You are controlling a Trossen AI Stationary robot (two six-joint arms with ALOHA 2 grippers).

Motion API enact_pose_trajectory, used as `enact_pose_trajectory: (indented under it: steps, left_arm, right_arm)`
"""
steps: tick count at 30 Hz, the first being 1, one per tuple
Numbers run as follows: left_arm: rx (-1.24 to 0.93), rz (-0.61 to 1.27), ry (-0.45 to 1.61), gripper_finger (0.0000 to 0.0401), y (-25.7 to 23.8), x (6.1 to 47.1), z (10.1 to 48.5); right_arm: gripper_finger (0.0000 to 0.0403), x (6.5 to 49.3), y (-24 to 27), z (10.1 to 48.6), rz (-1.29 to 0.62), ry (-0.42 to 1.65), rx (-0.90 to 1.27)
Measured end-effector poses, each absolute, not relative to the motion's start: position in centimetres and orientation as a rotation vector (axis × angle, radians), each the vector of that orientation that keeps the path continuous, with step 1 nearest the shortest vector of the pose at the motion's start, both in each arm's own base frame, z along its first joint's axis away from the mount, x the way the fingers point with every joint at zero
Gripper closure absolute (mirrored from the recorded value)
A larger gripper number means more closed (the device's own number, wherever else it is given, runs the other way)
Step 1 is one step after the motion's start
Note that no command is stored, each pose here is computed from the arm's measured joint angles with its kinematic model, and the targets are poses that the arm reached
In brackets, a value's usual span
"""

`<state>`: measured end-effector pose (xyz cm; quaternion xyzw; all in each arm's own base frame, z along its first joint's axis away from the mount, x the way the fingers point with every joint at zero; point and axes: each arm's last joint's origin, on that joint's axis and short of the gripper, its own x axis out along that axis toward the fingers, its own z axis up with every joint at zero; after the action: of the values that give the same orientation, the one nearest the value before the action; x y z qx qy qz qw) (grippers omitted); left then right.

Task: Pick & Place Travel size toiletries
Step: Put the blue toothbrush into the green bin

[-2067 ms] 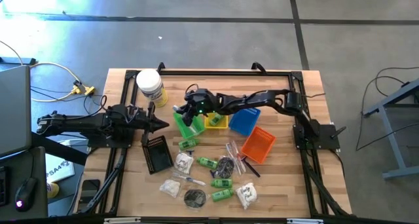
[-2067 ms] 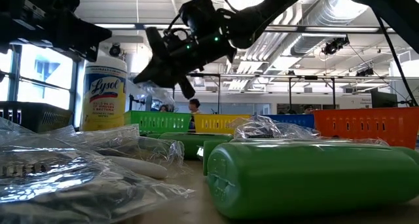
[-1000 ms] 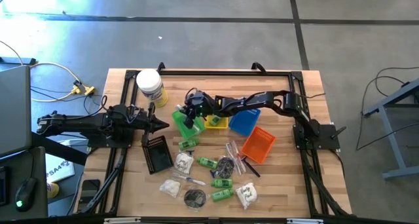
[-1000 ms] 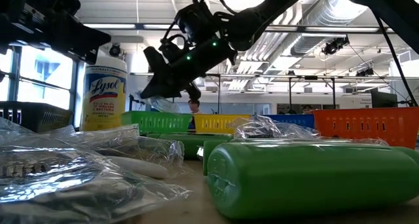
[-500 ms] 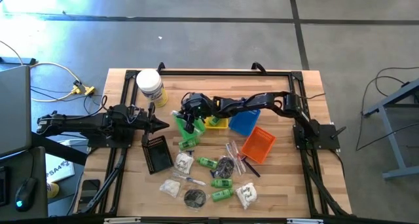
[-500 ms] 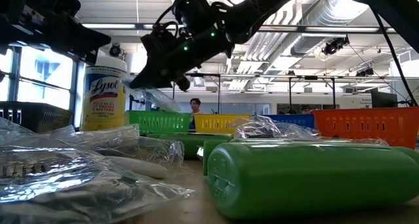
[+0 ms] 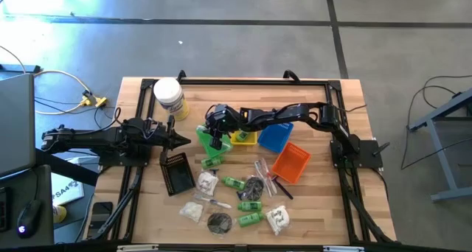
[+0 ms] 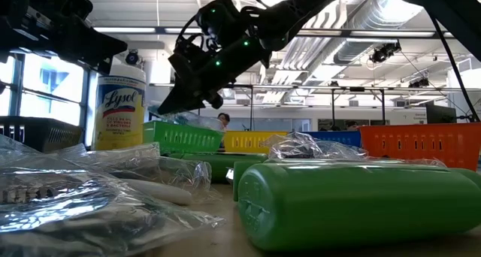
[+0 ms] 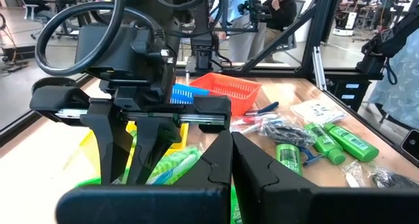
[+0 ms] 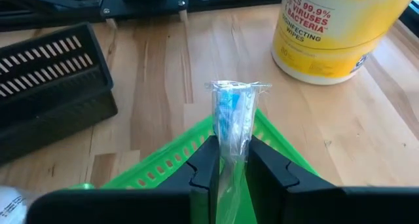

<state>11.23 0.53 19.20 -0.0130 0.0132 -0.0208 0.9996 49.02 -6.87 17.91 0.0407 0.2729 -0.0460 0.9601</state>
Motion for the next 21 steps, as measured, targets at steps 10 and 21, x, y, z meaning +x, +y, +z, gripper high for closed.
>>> enact_pose_trajectory:
  steps: [10, 21]
  left_arm:
    - [-0.026, -0.039, 0.026, 0.0401, 0.54, 11.23, 19.2]
    - [-0.026, -0.04, 0.026, 0.0401, 0.54, 11.23, 19.2]
  right_arm:
    - [0.0305, 49.1, -6.3, 17.91, -0.085, 0.553, 0.08]
    - [0.0256, 49.24, -6.34, 18.15, -0.099, 0.523, 0.127]
